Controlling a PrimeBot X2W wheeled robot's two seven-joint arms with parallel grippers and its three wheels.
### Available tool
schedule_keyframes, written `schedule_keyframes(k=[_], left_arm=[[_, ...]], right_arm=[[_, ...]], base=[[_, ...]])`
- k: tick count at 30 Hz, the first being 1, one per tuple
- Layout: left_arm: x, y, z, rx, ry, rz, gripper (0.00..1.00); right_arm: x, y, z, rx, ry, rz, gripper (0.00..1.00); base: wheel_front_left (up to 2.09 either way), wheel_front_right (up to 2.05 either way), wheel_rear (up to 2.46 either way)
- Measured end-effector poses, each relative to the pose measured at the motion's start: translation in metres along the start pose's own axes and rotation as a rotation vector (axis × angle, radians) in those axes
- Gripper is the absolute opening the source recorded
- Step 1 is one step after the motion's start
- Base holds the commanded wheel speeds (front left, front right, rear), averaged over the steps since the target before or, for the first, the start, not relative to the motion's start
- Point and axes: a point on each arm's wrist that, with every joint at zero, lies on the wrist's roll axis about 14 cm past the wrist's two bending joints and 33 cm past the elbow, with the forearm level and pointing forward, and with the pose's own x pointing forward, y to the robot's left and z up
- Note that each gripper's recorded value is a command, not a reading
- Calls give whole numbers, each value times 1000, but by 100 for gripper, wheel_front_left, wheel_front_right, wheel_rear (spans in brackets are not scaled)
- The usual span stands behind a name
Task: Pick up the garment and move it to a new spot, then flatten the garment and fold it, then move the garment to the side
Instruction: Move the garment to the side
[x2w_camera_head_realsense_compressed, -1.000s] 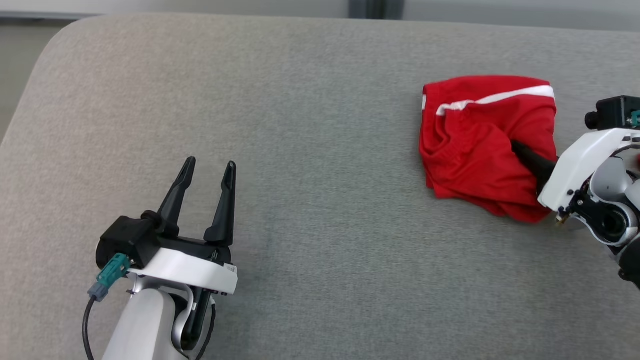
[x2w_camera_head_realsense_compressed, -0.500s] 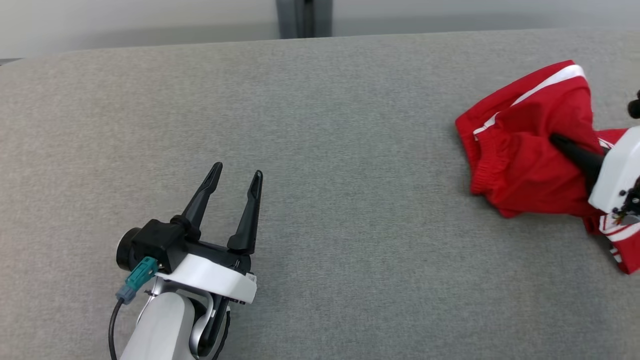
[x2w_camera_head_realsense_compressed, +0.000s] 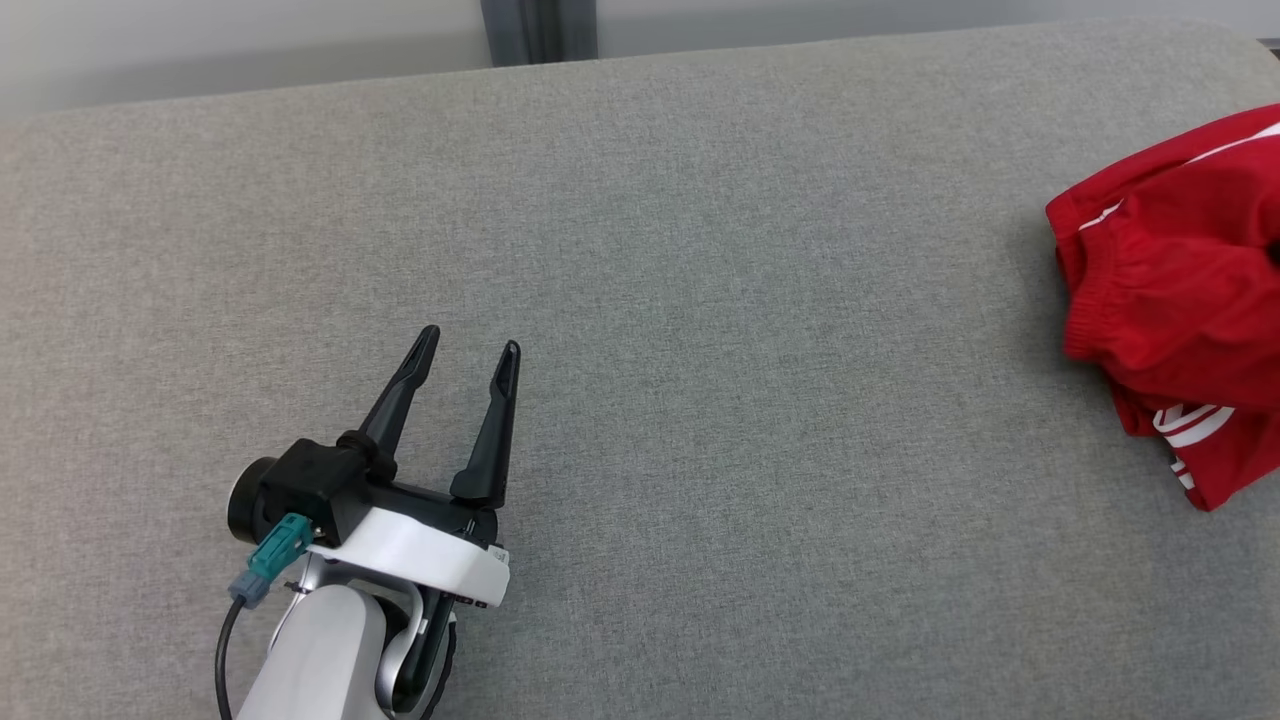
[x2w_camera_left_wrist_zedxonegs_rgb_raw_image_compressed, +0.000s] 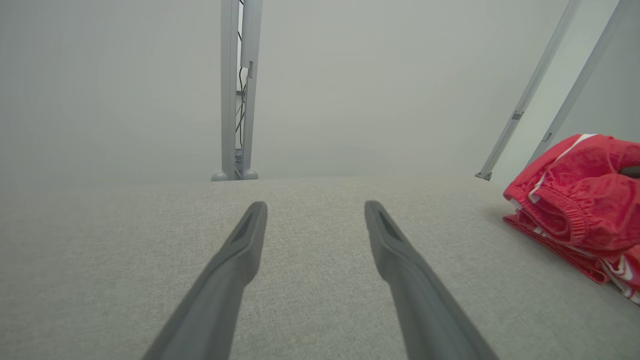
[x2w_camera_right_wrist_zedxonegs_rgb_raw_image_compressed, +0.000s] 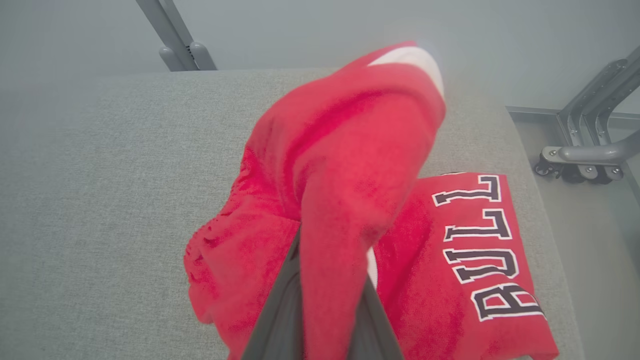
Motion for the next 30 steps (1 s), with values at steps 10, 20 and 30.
schedule_keyframes(k=[10,20,30], left_arm=[[5,-2,-8,-4,17,-15,100],[14,2,-20,-19,38,-17,100],[17,16,-35,-27,68,10,100]], right_arm=[[-10,-51,-25,-98,67,-158,0],[5,-79,-42,-241,133,-264,0],[27,-95,-63,-324,199,-327,0]], base=[[0,0,0],[0,0,0],[0,0,0]])
